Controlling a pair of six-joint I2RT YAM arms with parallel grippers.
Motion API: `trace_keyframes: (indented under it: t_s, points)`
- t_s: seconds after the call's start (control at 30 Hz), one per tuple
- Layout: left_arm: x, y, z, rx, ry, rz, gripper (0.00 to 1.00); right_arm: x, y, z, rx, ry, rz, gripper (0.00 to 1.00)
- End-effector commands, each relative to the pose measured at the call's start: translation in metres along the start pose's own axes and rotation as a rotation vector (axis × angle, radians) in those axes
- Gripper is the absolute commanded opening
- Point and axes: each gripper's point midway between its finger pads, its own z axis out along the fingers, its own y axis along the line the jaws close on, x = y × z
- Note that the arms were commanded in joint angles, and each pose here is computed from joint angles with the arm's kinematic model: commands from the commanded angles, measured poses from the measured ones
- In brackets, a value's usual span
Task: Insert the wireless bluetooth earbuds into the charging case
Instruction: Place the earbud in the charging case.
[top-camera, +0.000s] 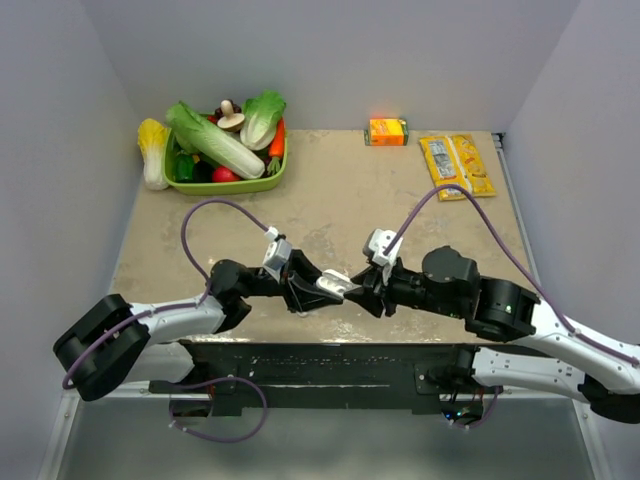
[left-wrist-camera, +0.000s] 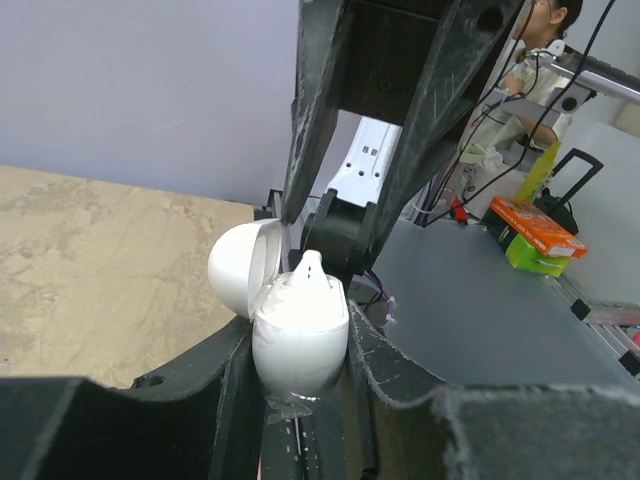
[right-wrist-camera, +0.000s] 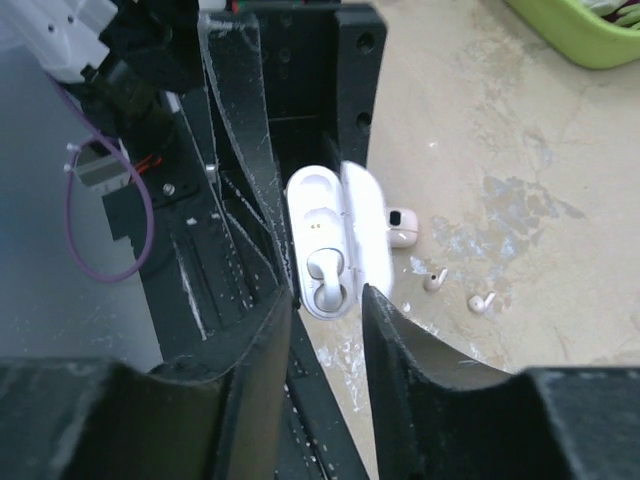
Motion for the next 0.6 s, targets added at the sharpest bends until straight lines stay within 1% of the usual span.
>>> trace_keyframes:
  t_s: [0.0, 0.07, 0.1, 0.13, 0.2, 0.23, 0.27, 0.3, 0.37, 0.4, 0.47, 0.53, 0.57]
  points:
    - [-0.036, -0.016, 0.005, 0.070, -0.128, 0.163, 0.00, -0.042, -0.018, -0.022, 0.111, -0.182, 0.046, 0.40]
    - [-0.036, -0.013, 0.004, 0.053, -0.134, 0.165, 0.00, -0.055, -0.030, -0.038, 0.180, -0.254, 0.086, 0.43]
    - [-0.035, -0.013, 0.002, 0.045, -0.135, 0.166, 0.00, -0.059, -0.049, -0.049, 0.291, -0.294, 0.116, 0.44]
    - [-0.036, -0.011, 0.001, 0.024, -0.146, 0.169, 0.00, -0.062, -0.059, -0.062, 0.349, -0.351, 0.174, 0.48]
    - [-0.035, -0.011, -0.005, -0.002, -0.152, 0.184, 0.00, -0.053, -0.078, -0.070, 0.470, -0.363, 0.235, 0.53]
    - [-0.035, -0.009, -0.007, -0.027, -0.158, 0.185, 0.00, -0.037, -0.090, -0.066, 0.552, -0.331, 0.277, 0.55]
    - [-0.029, -0.007, -0.011, -0.046, -0.145, 0.182, 0.00, -0.028, -0.092, -0.059, 0.569, -0.302, 0.288, 0.56]
    - [-0.033, -0.011, -0.014, -0.049, -0.159, 0.198, 0.00, -0.019, -0.092, -0.051, 0.573, -0.274, 0.297, 0.57]
    - [-0.028, -0.010, -0.020, -0.080, -0.157, 0.192, 0.00, 0.010, -0.085, -0.017, 0.537, -0.182, 0.319, 0.58]
    - [-0.032, -0.013, -0.022, -0.081, -0.170, 0.206, 0.00, 0.012, -0.081, -0.006, 0.514, -0.184, 0.335, 0.58]
    - [-0.028, -0.013, -0.027, -0.105, -0.166, 0.198, 0.00, 0.043, -0.068, 0.029, 0.440, -0.094, 0.340, 0.57]
    - [-0.034, -0.017, -0.032, -0.120, -0.191, 0.211, 0.00, 0.057, -0.057, 0.054, 0.370, -0.068, 0.342, 0.52]
    - [-0.028, -0.013, -0.035, -0.143, -0.175, 0.198, 0.00, 0.063, -0.044, 0.066, 0.297, -0.039, 0.340, 0.50]
